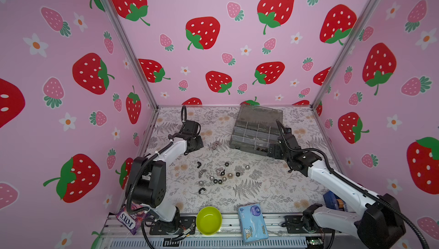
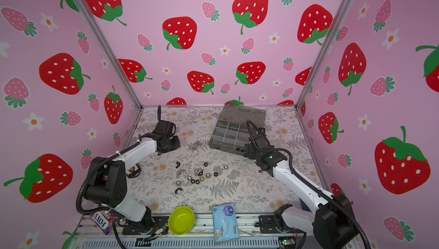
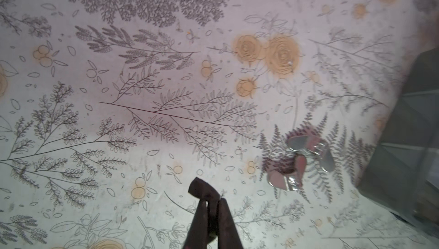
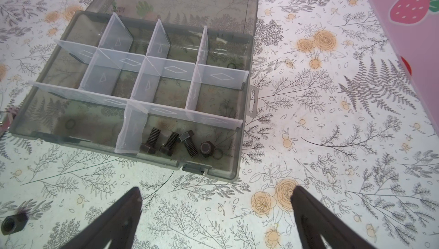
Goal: Sort the screws and nuts into containers
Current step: 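Lower the left gripper onto a black wing nut and close it, then carry the black wing nut with the left gripper into a box compartment and release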
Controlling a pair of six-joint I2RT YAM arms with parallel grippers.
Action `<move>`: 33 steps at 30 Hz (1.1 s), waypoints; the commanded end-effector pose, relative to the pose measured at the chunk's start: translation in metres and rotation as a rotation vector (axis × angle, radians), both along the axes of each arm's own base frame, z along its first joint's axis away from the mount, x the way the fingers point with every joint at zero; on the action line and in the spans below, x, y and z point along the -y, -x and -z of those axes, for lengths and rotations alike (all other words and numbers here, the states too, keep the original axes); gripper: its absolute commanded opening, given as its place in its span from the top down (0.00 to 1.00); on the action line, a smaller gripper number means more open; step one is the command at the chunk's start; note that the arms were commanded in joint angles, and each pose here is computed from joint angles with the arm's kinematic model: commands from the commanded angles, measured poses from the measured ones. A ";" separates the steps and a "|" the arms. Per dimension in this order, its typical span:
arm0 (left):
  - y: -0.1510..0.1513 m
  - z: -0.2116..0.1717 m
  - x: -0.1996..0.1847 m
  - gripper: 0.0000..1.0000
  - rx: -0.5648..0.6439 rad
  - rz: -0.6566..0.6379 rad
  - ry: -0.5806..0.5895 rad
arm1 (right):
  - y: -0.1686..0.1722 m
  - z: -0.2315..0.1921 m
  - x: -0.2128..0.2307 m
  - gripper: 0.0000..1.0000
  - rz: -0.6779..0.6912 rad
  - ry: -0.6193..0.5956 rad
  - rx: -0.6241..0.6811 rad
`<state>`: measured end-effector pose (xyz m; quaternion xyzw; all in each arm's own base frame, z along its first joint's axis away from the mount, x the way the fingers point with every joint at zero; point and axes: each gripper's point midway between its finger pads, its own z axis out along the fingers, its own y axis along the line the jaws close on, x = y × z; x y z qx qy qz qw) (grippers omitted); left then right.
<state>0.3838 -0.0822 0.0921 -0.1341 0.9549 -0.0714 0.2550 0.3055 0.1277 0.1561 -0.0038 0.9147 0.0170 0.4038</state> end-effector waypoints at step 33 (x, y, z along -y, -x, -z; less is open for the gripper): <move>-0.115 -0.031 0.239 1.00 0.186 0.392 0.107 | 0.007 -0.030 0.018 0.00 0.111 -0.135 0.145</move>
